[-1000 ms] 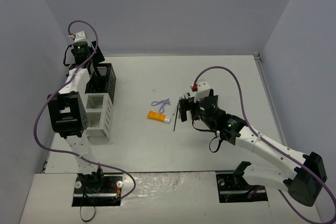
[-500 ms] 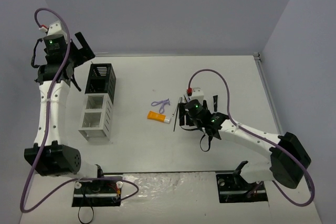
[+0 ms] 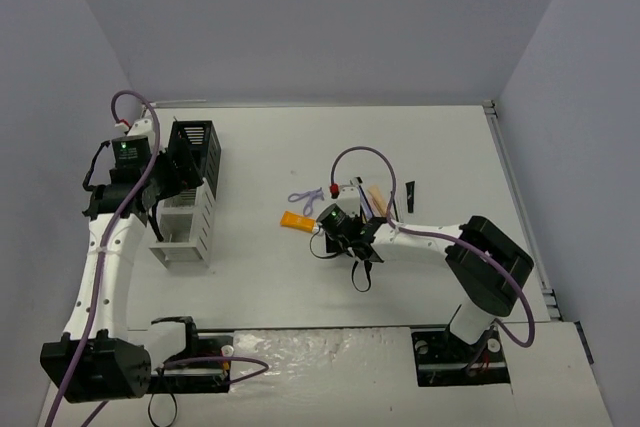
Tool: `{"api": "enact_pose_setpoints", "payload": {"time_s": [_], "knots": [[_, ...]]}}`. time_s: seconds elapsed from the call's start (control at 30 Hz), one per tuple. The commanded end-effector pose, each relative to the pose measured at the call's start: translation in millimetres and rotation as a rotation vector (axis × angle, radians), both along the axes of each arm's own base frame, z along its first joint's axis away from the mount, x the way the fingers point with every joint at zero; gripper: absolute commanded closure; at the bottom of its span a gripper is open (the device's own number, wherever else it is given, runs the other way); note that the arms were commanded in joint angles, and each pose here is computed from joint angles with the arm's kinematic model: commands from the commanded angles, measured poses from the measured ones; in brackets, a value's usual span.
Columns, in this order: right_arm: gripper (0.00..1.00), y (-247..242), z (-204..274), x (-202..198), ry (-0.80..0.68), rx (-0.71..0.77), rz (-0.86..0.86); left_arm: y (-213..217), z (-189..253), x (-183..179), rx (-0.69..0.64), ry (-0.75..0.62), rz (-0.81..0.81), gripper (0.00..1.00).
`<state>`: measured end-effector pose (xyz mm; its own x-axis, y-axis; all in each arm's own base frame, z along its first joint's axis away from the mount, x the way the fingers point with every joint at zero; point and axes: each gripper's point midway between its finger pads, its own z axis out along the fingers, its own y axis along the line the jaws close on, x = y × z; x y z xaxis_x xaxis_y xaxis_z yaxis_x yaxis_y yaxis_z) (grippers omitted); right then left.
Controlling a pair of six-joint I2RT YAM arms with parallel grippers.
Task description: Organize the makeup
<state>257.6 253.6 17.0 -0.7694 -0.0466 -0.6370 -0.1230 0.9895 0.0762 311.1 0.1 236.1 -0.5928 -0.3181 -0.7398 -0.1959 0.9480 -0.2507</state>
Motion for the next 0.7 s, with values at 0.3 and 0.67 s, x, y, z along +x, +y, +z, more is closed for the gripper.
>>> {"api": "enact_pose_setpoints", "payload": {"time_s": [0.3,0.67], "knots": [[0.71,16,12,32,-0.107,0.052,-0.163,-5,53,11,0.03,-0.205,-0.047,0.03],[0.9,3,-11,25,-0.066,-0.018,-0.208,-4,51,12,0.028,-0.197,-0.045,0.03]]}}
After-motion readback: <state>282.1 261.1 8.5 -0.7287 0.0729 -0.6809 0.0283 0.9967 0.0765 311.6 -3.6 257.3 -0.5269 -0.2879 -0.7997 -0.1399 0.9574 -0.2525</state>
